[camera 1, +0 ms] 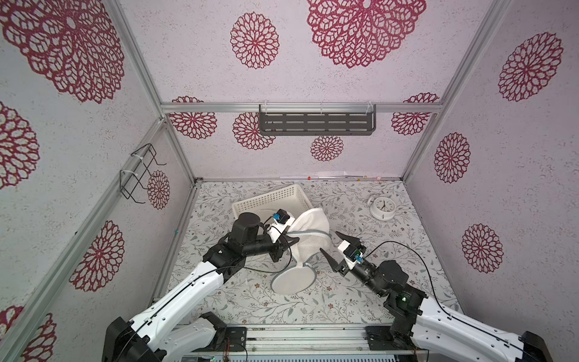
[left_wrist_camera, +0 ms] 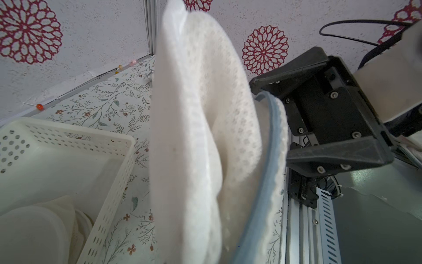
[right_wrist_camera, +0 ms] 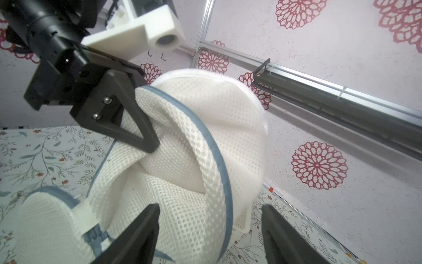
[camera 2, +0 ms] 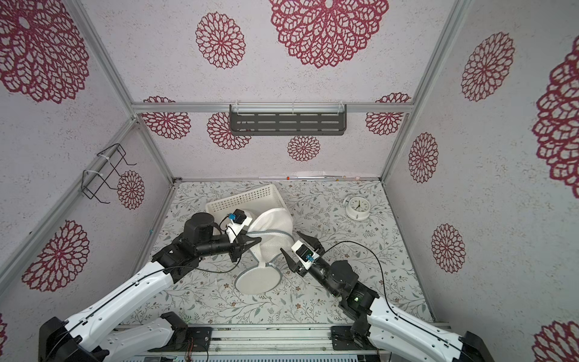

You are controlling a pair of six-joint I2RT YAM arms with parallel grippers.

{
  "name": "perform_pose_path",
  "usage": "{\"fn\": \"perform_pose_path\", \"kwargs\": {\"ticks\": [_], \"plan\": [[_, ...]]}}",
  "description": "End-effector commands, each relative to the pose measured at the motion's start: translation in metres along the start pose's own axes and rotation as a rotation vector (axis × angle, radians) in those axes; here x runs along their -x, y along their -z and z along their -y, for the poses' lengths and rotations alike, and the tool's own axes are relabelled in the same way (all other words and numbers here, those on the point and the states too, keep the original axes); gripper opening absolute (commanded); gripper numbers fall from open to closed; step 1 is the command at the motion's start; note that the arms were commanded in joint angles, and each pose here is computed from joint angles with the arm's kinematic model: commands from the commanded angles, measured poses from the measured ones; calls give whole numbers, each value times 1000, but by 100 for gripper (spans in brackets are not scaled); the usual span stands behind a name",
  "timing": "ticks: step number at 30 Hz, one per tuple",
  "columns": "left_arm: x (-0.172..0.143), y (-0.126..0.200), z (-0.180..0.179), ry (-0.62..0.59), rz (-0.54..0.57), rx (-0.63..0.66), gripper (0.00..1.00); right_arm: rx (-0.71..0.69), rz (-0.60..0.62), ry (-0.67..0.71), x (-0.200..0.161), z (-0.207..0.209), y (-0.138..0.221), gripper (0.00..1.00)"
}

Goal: Turn the laundry bag inside out
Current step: Turn over the laundry bag.

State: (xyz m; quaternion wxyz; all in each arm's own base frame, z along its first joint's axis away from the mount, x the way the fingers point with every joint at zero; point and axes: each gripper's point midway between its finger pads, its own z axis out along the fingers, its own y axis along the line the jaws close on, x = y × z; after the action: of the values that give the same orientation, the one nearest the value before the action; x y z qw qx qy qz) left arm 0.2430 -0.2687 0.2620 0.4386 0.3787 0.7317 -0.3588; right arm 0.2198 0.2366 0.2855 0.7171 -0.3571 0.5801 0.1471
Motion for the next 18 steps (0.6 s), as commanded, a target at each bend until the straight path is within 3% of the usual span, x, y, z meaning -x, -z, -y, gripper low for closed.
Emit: {"fn": "perform_pose_path", "kwargs": {"ticks": [1, 7, 10, 18], "plan": [[9, 2, 5, -7, 29, -27, 0, -65, 112, -8, 35, 16, -5, 57], [8, 6, 9, -32, 28, -41, 0, -64, 102, -24, 35, 16, -10, 25], [3, 5, 9, -44, 2, -45, 0, -95, 104, -48, 38, 23, -8, 0], [-32, 3, 5, -121, -157, -38, 0, -177, 63, -148, 58, 54, -1, 0]]}}
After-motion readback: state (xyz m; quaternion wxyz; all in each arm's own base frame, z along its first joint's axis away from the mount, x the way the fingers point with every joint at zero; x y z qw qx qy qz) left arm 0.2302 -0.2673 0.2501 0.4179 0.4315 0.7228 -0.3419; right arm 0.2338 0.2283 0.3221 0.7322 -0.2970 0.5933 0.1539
